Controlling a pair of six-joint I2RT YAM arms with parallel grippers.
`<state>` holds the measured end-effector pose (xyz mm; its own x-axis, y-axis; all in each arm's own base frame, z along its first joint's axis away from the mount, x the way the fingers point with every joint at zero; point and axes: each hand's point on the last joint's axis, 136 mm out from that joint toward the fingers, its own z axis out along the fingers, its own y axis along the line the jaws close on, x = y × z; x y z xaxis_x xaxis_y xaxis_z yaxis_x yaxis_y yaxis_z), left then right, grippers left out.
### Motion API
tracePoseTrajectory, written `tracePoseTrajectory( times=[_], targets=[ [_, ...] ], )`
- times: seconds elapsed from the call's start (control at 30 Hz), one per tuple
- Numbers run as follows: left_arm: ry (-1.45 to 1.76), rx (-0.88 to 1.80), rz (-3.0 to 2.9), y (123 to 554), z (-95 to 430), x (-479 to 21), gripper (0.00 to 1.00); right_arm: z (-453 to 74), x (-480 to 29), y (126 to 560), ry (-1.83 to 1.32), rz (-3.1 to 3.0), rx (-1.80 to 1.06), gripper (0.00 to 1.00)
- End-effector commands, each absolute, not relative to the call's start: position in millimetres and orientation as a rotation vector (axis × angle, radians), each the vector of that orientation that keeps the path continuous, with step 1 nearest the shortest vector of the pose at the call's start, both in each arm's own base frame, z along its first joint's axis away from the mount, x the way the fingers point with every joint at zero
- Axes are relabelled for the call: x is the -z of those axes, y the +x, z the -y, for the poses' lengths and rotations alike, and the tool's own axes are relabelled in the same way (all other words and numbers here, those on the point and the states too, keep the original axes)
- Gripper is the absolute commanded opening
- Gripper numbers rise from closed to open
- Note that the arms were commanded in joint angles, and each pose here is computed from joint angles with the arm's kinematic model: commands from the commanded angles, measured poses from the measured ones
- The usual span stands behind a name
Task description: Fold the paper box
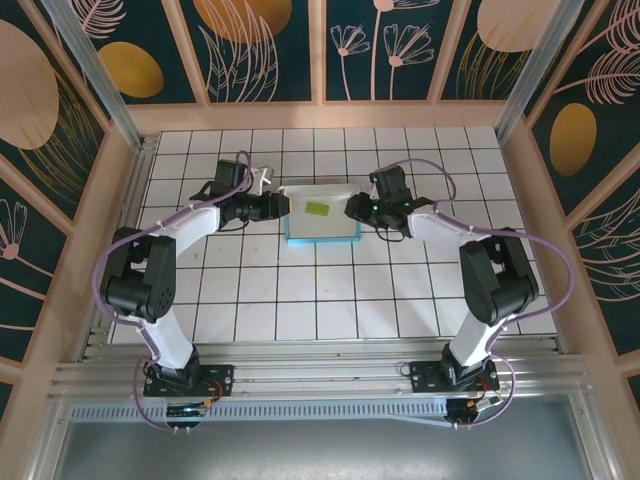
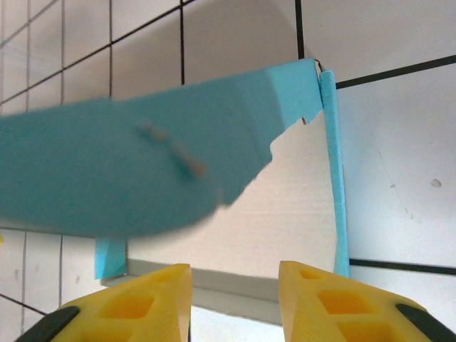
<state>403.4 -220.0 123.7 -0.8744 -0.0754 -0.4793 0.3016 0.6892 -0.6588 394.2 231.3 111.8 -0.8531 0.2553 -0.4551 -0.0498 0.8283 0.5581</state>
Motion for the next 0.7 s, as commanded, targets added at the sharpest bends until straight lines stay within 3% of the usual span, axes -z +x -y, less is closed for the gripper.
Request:
tracePoseTrajectory(
  times=[0.0, 0.2, 0.27, 0.37, 0.47, 0.6, 0.67],
  targets=[
    [0.187, 1.112, -2.308, 393.1, 223.3, -164.1, 0.39, -230.3, -145.7, 385.6, 0.156, -2.394, -0.824, 0.40],
    [0.096, 1.069, -2.142, 379.3, 206.8, -235.0, 0.43, -215.7, -213.8, 372.8, 0.167, -2.272, -0.853, 0.43],
    [-0.106, 0.984, -2.111, 392.2, 185.1, -251.3, 0.38, -205.0, -236.2, 378.3, 0.215, -2.230, -0.868, 0.45],
    [-0.431, 0.932, -2.142, 415.5, 155.6, -250.5, 0.34, -186.7, -256.2, 400.3, 0.276, -2.213, -0.929, 0.49],
    [-0.519, 1.025, -2.170, 440.6, 157.3, -242.9, 0.32, -177.9, -246.9, 432.7, 0.292, -2.308, -0.969, 0.51],
    [-0.566, 1.133, -2.264, 467.5, 173.3, -215.0, 0.46, -188.2, -223.7, 466.3, 0.314, -2.475, -1.049, 0.47],
    [-0.570, 1.107, -2.335, 478.0, 176.6, -191.0, 0.44, -196.3, -216.2, 474.7, 0.299, -2.516, -1.050, 0.46]
  ],
)
